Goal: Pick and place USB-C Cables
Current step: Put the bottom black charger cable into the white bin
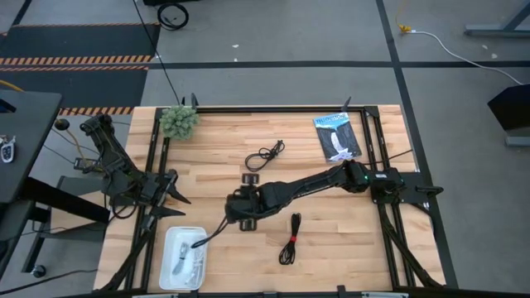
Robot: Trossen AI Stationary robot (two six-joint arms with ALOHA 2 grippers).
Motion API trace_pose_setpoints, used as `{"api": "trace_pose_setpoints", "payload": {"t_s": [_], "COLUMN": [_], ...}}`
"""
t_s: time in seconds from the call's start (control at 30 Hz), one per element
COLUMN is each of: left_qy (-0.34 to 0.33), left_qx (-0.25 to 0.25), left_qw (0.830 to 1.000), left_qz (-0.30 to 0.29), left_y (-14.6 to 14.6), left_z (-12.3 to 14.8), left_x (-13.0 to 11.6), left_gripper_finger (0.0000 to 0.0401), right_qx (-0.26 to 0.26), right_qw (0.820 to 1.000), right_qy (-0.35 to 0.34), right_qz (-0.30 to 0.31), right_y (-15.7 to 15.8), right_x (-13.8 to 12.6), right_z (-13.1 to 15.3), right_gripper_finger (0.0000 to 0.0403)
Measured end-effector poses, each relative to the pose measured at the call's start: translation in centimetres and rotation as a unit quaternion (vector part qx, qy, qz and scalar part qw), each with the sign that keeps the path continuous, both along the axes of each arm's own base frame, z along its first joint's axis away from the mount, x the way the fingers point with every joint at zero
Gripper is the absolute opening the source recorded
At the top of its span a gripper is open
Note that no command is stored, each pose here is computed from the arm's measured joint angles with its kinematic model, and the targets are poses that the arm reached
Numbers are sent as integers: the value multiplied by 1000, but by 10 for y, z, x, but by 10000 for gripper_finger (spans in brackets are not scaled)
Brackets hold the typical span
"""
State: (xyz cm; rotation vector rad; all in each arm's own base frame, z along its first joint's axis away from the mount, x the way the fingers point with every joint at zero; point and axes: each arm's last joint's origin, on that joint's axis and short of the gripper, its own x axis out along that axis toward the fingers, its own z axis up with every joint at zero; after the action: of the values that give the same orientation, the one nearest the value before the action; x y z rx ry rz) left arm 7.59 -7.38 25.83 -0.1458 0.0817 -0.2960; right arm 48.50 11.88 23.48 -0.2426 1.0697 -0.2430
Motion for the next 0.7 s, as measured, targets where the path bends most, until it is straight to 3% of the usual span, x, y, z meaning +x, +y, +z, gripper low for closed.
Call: {"api": "trace_pose_setpoints", "payload": {"t_s": [0.17, 0.3, 0.4, 0.5, 0.6, 0.7], "left_qy": [-1, -7, -8, -8, -8, -8], "left_qx": [18, 39, 39, 39, 39, 38], "left_qw": [1000, 999, 999, 999, 999, 999], "left_qz": [-1, -2, -2, -2, -2, -2], "left_y": [0, 0, 0, 0, 0, 0], "left_z": [-1, -1, -1, -1, -1, -1], "left_x": [0, 0, 0, 0, 0, 0], "left_gripper_finger": [172, 172, 172, 172, 172, 172], "right_qx": [107, 166, 173, 154, 122, 88], "right_qw": [987, 964, 954, 952, 956, 954], "right_qy": [115, 188, 207, 229, 253, 282], "right_qz": [-8, -83, -130, -129, -82, 47], "right_y": [27, 42, 52, 62, 69, 79], "right_x": [-27, -47, -56, -66, -74, -79], "right_z": [-8, -10, -10, -10, -10, -12], "right_gripper_finger": [172, 172, 172, 172, 172, 172]}}
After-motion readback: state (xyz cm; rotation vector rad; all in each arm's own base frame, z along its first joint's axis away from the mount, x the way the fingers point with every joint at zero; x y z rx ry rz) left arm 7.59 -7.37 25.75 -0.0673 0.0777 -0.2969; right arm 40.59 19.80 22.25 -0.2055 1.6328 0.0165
